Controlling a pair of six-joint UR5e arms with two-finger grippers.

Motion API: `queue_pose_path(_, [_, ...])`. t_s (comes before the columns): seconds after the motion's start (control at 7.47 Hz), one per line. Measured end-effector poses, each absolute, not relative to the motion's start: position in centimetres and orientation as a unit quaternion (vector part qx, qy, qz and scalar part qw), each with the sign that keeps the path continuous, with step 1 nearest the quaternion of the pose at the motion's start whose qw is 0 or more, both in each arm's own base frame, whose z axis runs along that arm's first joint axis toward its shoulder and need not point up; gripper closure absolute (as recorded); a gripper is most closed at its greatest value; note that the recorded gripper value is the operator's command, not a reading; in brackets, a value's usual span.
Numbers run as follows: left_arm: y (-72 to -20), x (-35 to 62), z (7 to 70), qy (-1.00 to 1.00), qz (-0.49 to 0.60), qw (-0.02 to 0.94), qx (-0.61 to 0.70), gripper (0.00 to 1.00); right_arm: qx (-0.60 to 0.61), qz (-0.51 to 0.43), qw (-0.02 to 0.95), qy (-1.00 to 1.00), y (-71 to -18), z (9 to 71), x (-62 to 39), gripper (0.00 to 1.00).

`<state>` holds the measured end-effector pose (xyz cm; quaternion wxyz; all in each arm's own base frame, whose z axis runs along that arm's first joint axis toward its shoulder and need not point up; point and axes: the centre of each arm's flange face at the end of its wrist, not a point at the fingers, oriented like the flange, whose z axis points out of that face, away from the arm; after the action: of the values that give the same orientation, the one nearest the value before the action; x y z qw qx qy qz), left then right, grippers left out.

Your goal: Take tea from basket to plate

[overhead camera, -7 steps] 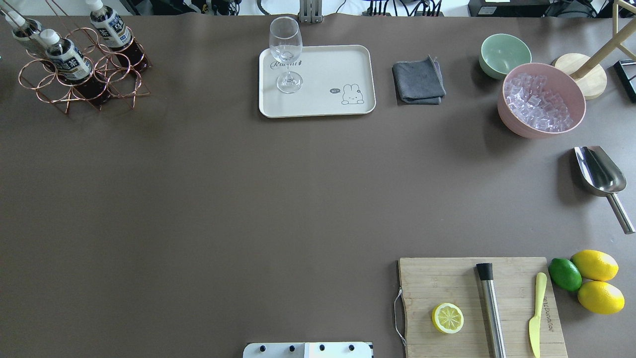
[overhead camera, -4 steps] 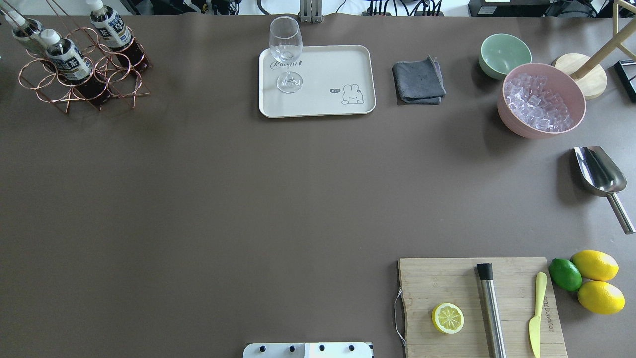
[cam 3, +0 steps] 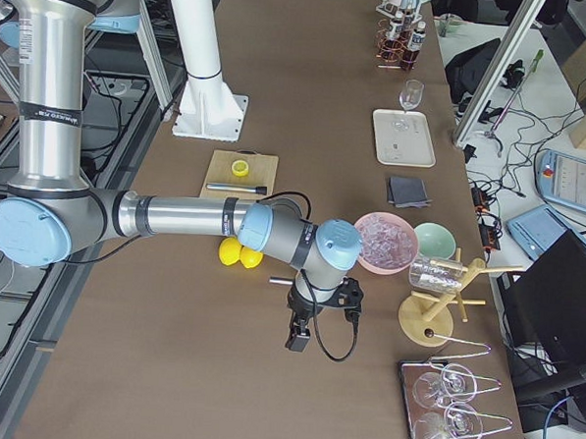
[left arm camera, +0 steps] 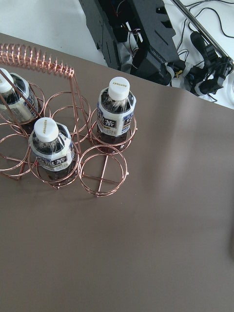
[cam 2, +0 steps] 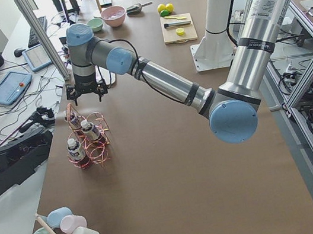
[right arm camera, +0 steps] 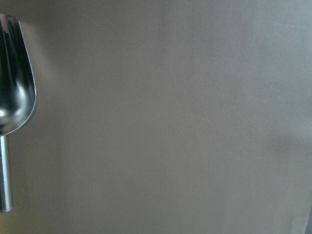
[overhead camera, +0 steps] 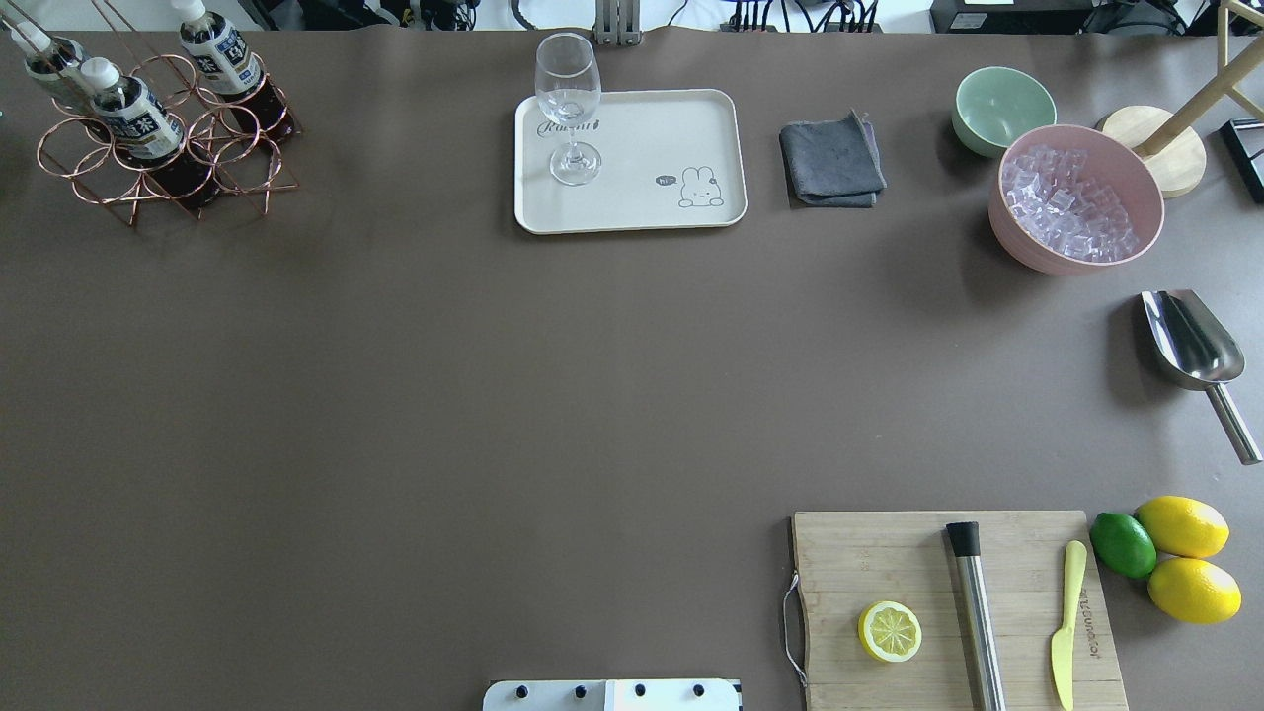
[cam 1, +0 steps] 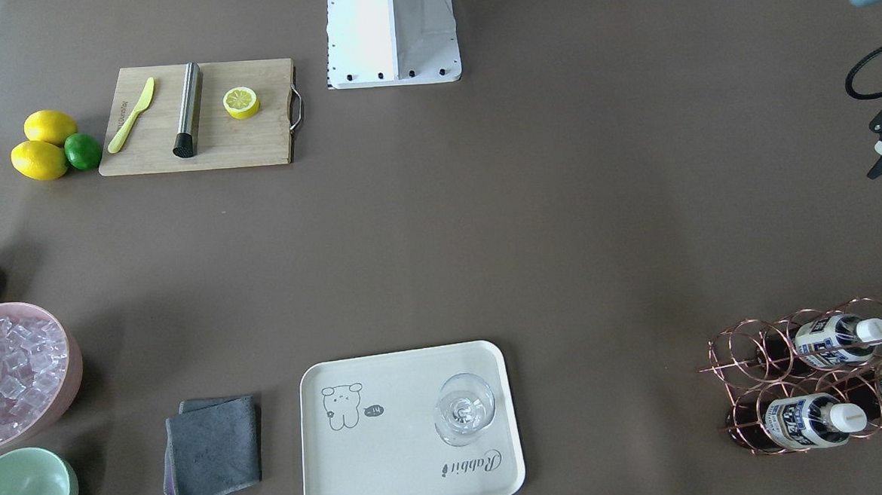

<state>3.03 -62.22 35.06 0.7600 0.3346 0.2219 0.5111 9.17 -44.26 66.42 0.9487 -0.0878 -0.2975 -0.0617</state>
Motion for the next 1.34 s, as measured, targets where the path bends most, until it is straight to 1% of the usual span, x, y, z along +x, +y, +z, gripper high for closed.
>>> queue_pose_path(0.13, [-63.6,1.4,36.2,0.218,0.516,0.760,0.329,0.01,-0.088,-0.062,0.949,-0.298,-44.3,66.4,9.2,0.00])
queue_pose_path(0.4, [-68.7,0.4,37.2,0.247,0.535,0.741,0.321,0.01,-0.087,-0.062,0.949,-0.298,-44.3,66.4,9.2,0.00])
queue_pose_path(0.8, [-74.0,0.9,35.5,0.262,0.541,0.735,0.314,0.01,-0.087,-0.062,0.948,-0.298,-44.3,66.4,9.2,0.00])
queue_pose_path(1.07, [-75.2,2.6,35.7,0.269,0.547,0.732,0.305,0.01,-0.087,-0.063,0.948,-0.299,-44.3,66.4,9.1,0.00])
queue_pose_path(1.34, [-75.4,4.5,36.1,0.274,0.555,0.726,0.299,0.02,-0.086,-0.063,0.948,-0.299,-44.3,66.3,9.2,0.00])
